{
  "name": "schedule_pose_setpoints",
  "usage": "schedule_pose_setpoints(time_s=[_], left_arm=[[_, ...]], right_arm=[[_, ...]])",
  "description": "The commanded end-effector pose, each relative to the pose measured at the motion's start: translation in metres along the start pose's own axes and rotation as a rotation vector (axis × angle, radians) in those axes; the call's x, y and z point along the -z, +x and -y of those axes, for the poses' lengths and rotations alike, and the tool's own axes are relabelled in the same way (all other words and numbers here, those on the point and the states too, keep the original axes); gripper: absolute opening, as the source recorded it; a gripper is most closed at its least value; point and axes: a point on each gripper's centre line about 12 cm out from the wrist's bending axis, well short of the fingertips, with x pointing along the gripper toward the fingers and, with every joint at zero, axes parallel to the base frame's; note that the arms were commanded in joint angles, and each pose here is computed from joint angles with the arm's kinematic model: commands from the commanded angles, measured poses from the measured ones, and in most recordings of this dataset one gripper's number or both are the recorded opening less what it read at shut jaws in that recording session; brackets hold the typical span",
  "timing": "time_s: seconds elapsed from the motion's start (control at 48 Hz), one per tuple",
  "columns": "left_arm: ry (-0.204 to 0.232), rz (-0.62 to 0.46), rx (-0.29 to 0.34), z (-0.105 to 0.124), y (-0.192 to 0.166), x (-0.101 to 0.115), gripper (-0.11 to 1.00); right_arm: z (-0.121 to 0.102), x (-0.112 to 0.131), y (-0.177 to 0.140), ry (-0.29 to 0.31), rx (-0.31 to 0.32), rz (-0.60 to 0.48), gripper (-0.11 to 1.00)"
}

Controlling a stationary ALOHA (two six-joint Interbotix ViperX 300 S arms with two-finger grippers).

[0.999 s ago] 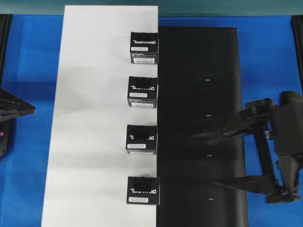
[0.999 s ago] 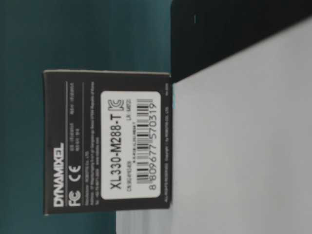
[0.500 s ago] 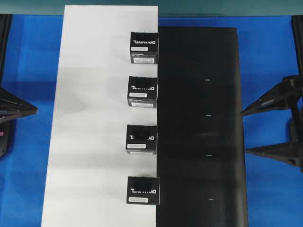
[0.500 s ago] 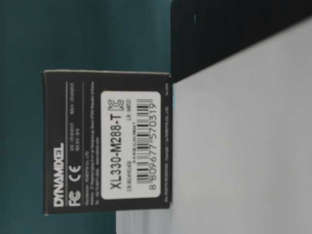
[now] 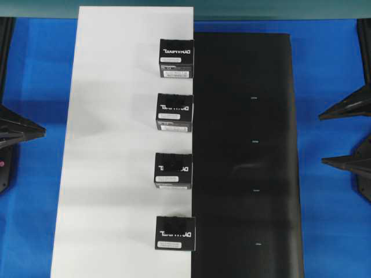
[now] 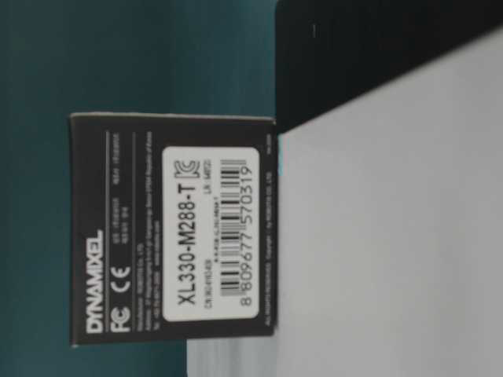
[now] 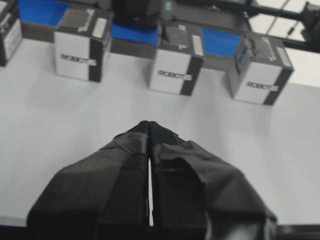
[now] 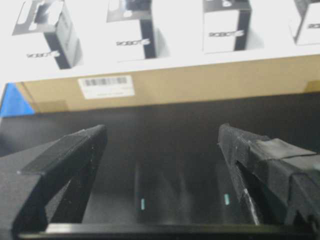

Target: Place the box from the black base onto the white base.

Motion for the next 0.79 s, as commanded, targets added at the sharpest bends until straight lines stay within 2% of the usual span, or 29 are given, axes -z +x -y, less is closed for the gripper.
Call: schedule_pose_setpoints(time_s=[0.0,0.396,0.77], left_arm=[[-0.002,0.028,-0.006,-0.0002,-0.0008,-0.0098,-0.02],[-0.002,0.023,-0.009,-0.0005,-0.0008,-0.0094,-0.02],[0.006,0.022,-0.009,-0.0006,-0.0005,-0.0092,-0.02]], right_arm=[[0.0031,0.0004,-0.0041,0.002,0.011,0.015,0.96],[0.0126,0.0071,-0.0098,0.020,0.052,0.029,0.96],[0.0131,0.0082,-0.0097,0.022,0.054,0.026,0.96]])
